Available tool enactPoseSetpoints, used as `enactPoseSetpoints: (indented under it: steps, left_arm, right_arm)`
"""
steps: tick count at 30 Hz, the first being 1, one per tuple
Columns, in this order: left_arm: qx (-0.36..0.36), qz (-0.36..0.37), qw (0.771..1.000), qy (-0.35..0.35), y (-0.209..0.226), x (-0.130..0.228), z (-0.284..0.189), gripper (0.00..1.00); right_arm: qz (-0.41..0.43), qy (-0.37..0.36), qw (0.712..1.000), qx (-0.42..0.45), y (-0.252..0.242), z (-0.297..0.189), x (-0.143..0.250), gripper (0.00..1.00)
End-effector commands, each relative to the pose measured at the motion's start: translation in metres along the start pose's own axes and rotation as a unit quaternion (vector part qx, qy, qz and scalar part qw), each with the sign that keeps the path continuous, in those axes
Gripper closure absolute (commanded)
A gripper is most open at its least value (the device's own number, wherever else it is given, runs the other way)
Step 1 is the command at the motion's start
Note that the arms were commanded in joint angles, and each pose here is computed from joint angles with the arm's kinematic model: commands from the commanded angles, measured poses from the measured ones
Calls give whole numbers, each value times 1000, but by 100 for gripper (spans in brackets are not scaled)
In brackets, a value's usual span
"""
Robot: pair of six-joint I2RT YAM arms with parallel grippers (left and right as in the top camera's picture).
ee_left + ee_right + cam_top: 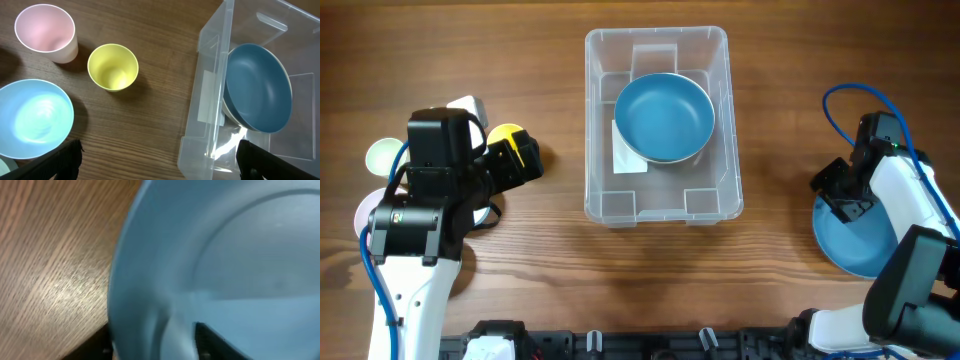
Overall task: Pack container
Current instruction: 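Grasp the second dark teal bowl rim with the right gripper, then stack the second teal bowl onto the bowls in the container, release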
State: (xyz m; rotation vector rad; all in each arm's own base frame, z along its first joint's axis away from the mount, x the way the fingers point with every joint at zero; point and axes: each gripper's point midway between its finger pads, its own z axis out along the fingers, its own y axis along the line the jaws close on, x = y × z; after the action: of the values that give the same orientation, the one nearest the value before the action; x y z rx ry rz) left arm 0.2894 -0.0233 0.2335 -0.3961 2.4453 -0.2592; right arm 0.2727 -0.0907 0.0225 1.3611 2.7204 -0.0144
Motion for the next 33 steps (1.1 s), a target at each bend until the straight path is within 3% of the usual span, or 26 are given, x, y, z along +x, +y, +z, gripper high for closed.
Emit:
enactPoseSetpoints:
  steps: [1,11,23,28,33]
  left_arm:
    - [12,7,1000,-8,-4,-5,-5,0]
    - [12,7,1000,-8,-4,-5,-5,0]
    - [12,7,1000,-8,-4,-5,-5,0]
    - [12,7,1000,-8,-4,-5,-5,0]
    - [12,7,1000,-8,-4,-5,-5,0]
  right_arm:
    - [7,-8,1000,23,-7,4,-2,69]
    - [6,-9,1000,22,-7,4,-3,96]
    - [-39,-25,999,11,2,-7,-16,96]
    - [-125,-43,991,-4,32,-52,-31,96]
    - [-248,-83,964,-45,96,-133,-27,96]
